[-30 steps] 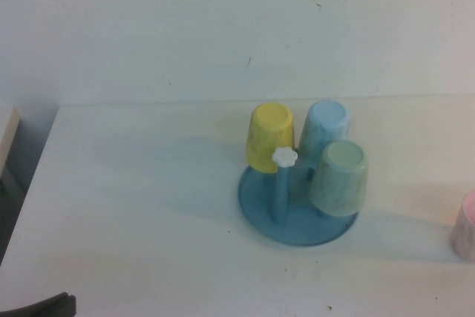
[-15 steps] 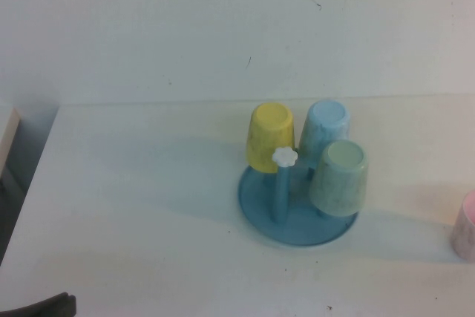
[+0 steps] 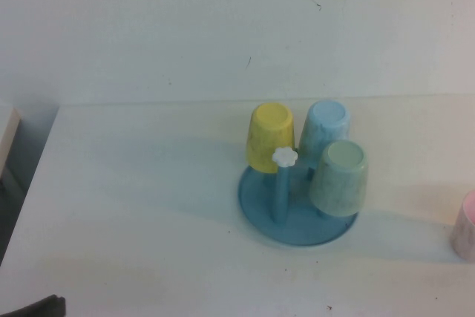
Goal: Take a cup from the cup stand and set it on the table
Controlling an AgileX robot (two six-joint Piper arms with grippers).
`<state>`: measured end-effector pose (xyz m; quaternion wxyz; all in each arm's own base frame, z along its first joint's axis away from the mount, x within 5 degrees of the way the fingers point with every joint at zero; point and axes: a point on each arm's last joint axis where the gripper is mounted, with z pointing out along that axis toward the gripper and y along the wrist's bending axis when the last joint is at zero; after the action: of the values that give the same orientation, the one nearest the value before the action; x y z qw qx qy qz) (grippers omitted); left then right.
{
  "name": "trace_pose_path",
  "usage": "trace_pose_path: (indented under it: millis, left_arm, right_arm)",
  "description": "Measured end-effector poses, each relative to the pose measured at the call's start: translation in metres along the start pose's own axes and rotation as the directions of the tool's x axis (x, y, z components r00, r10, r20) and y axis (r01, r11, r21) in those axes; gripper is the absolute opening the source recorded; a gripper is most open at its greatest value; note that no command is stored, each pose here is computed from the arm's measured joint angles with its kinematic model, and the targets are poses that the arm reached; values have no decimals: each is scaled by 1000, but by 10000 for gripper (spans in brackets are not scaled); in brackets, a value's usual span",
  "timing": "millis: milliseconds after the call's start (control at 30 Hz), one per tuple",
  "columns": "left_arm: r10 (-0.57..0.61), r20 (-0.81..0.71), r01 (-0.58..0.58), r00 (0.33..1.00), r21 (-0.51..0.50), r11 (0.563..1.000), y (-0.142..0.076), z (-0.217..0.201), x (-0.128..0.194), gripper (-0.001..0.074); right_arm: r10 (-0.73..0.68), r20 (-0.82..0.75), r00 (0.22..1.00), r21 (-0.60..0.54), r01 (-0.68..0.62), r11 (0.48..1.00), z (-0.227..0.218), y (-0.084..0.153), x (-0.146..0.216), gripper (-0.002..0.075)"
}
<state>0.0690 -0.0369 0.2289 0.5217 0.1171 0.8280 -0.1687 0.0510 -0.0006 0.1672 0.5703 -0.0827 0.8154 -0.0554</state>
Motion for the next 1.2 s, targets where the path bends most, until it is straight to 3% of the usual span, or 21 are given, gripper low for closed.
trace_pose_path:
  millis: [100,200,300,567,900,1200]
  left_arm:
    - [-126,53,131,991,-104,986,9,-2,8,-2]
    - [-256,140,282,956,-210,936,20,-4,25,-2]
    - [-265,226,324,937,-285,902,30,-4,43,-2]
    - [-59,285,172,957,-390,905,37,-7,51,-2]
    - [45,161,18,986,-374,927,34,-4,57,-2]
    - [42,159,18,986,-360,933,33,-4,57,-2]
  right_arm:
    - [0,0,1000,0,0,1000,0,0,0,-1]
    - [0,0,1000,0,0,1000,0,0,0,-1]
    - [-1,0,1000,0,1,1000,0,0,0,-1]
    - [-1,0,1000,0,1,1000,0,0,0,-1]
    - [-1,0,1000,0,1,1000,0,0,0,-1]
    - [-1,0,1000,0,1,1000,0,0,0,-1]
